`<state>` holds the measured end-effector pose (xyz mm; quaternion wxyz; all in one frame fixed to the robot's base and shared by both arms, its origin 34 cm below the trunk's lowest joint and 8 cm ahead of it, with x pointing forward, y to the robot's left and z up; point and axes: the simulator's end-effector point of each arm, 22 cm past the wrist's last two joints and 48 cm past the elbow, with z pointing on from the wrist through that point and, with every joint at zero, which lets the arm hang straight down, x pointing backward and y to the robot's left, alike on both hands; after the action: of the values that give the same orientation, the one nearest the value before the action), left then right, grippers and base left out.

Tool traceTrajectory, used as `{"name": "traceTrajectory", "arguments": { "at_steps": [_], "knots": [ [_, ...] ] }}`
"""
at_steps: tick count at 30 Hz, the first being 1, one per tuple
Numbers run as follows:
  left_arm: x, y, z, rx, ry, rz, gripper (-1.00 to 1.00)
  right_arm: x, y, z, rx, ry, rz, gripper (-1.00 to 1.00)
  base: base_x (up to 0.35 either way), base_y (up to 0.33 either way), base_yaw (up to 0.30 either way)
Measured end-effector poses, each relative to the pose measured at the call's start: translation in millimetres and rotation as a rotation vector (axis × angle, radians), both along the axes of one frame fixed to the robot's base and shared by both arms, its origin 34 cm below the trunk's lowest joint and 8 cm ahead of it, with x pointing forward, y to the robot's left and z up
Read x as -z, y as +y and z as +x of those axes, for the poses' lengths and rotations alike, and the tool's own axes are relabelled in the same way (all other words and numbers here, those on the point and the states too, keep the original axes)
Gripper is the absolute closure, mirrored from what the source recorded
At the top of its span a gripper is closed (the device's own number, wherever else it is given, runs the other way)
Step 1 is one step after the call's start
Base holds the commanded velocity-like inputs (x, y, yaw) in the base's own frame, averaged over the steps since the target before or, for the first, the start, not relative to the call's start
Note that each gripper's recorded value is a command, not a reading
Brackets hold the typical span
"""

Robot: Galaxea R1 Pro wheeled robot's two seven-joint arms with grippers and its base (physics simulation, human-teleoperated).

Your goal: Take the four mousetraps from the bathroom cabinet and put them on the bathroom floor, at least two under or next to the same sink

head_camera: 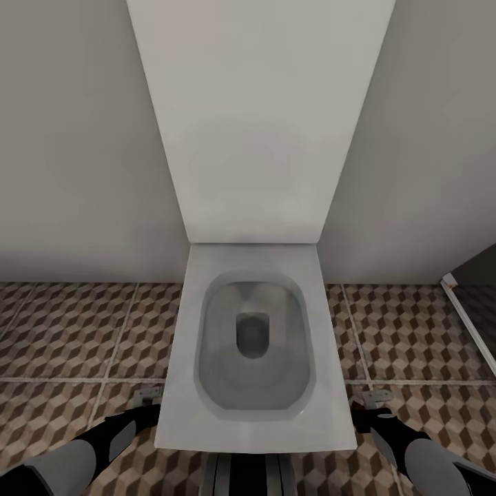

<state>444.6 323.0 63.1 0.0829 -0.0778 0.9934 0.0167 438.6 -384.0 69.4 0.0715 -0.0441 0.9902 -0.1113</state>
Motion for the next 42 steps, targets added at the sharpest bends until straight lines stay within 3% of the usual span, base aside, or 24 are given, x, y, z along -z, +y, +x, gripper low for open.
{"name": "traceTrajectory", "arguments": {
  "at_steps": [6,7,8,42],
  "knots": [
    [0.0,0.4,0.0,0.000,0.000,0.000,1.00,0.0,0.0,0.0,0.000,0.000,0.000,1.00,0.000,0.000,0.000],
    [0.0,0.6,-0.1,0.000,0.000,0.001,-1.00,0.0,0.0,0.0,0.000,0.000,0.000,1.00,0.000,0.000,0.000],
    [0.0,0.2,0.0,0.002,0.000,0.000,-1.00,0.0,0.0,0.0,0.000,0.000,0.000,-1.00,0.000,0.000,0.000],
    [-0.5,0.3,3.0,0.002,-0.014,0.002,-1.00,-0.1,0.0,0.3,-0.002,-0.001,0.000,-1.00,0.000,0.000,0.000]
  ]
}}
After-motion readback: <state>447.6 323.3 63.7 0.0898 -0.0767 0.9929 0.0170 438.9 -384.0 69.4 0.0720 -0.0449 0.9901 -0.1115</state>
